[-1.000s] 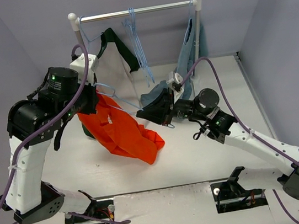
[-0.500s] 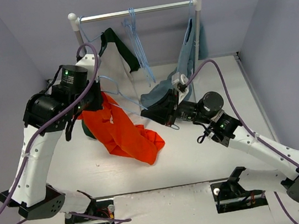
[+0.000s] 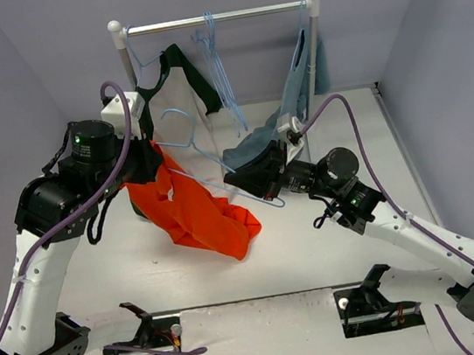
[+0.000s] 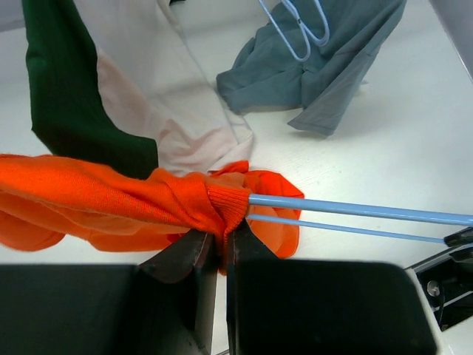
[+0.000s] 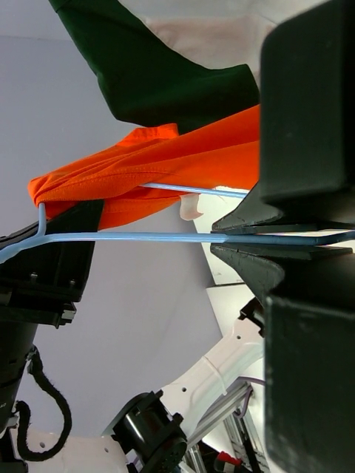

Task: Place the t-shirt on the hanger

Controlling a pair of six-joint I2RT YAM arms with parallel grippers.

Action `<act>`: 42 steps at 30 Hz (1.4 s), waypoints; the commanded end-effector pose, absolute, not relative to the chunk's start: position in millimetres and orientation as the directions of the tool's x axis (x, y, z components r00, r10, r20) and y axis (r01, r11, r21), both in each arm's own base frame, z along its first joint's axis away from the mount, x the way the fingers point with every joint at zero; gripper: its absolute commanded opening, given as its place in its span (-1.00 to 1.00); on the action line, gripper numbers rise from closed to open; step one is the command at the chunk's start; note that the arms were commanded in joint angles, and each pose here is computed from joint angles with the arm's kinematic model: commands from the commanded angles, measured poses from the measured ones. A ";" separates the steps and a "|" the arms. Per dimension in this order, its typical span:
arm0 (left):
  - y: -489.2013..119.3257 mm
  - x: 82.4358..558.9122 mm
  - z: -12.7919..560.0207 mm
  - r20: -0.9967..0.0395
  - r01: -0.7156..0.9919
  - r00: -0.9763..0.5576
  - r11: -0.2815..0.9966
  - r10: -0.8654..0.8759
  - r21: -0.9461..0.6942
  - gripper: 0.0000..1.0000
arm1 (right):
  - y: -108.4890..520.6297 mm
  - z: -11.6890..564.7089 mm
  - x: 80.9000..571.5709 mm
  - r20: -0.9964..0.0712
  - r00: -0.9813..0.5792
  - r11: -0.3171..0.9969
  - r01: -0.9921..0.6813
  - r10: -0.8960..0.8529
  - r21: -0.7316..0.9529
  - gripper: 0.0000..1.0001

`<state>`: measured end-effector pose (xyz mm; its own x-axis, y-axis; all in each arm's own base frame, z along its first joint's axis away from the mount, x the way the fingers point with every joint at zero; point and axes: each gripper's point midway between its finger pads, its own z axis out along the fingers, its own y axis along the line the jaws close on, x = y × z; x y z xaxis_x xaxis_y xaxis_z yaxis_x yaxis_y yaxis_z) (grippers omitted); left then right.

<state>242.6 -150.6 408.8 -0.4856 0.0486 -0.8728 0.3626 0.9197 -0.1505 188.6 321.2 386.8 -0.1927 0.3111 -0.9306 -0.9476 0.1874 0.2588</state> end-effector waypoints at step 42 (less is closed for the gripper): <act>-202.3 238.3 481.6 -0.974 0.655 -0.120 0.753 0.190 0.066 -0.21 | 320.6 497.1 216.6 -0.840 0.008 0.113 -0.992 0.542 0.063 -1.00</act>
